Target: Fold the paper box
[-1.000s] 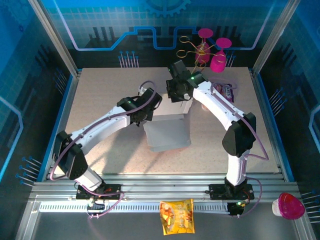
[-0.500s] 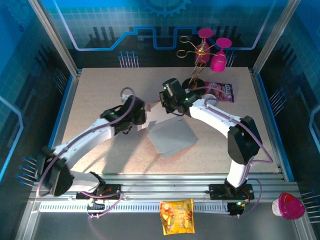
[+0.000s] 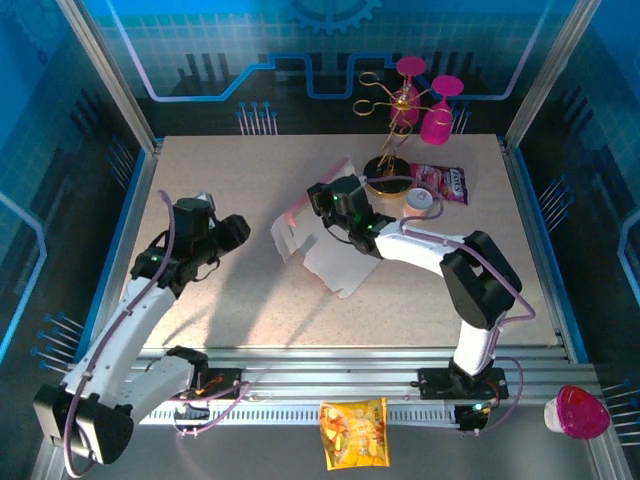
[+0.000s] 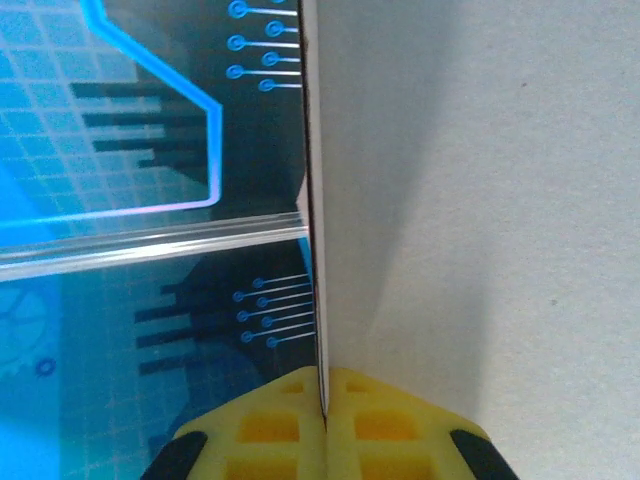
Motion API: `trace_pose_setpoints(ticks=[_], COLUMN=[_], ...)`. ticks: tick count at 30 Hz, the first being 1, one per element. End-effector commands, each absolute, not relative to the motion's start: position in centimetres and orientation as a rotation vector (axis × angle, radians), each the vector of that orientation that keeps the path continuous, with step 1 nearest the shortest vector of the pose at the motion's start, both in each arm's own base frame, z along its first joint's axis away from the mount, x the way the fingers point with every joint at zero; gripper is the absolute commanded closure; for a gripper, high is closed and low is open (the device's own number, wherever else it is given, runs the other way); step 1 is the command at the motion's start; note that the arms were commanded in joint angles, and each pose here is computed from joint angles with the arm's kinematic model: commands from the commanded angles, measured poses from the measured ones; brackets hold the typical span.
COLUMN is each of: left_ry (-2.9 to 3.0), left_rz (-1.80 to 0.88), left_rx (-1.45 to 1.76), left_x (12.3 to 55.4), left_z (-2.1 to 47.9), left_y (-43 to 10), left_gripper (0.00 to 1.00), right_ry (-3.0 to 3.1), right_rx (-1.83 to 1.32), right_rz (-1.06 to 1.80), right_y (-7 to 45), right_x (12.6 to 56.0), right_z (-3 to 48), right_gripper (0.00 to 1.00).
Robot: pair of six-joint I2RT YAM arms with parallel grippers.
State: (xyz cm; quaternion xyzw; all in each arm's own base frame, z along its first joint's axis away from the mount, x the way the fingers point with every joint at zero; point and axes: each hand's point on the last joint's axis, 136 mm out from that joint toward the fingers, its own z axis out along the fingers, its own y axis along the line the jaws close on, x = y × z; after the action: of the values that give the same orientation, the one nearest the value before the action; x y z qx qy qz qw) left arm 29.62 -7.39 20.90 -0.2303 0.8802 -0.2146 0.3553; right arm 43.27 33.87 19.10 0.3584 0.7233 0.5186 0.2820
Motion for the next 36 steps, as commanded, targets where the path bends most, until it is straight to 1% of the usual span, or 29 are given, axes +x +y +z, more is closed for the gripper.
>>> trace_pose_setpoints(ticks=[1, 4, 9, 13, 18, 25, 36], left_ry=[2.305, 2.336, 2.355, 2.368, 2.368, 2.431, 2.427], left_rz=[-0.69, -0.706, -0.71, -0.713, -0.752, -0.723, -0.723], left_rx=[-0.568, -0.527, -0.435, -0.394, -0.314, -0.182, -0.156], left_x=[29.9, 30.3, 30.9, 30.9, 30.7, 30.6, 31.2], left_z=[19.8, 18.3, 16.6, 15.4, 14.4, 12.3, 12.2], left_y=[-8.9, -9.5, -10.1, -10.4, -11.4, -13.1, -14.4], left_gripper=[0.5, 0.54, 0.68, 0.75, 0.75, 0.75, 0.74], right_ry=[1.772, 1.738, 1.731, 1.738, 1.763, 1.808, 1.861], right_rx=[0.787, 0.765, 0.709, 0.692, 0.698, 0.672, 0.705], right_rz=[1.584, 1.658, 1.727, 1.75, 1.773, 1.771, 1.76], right_y=[35.0, 34.8, 34.3, 33.5, 33.1, 32.9, 31.6], right_x=[43.8, 43.8, 43.1, 42.6, 42.4, 42.3, 41.6], right_z=[21.4, 20.3, 18.7, 17.3, 15.8, 14.4, 10.9], right_gripper=[1.0, 1.0, 1.0, 1.0, 1.0, 1.0, 1.0])
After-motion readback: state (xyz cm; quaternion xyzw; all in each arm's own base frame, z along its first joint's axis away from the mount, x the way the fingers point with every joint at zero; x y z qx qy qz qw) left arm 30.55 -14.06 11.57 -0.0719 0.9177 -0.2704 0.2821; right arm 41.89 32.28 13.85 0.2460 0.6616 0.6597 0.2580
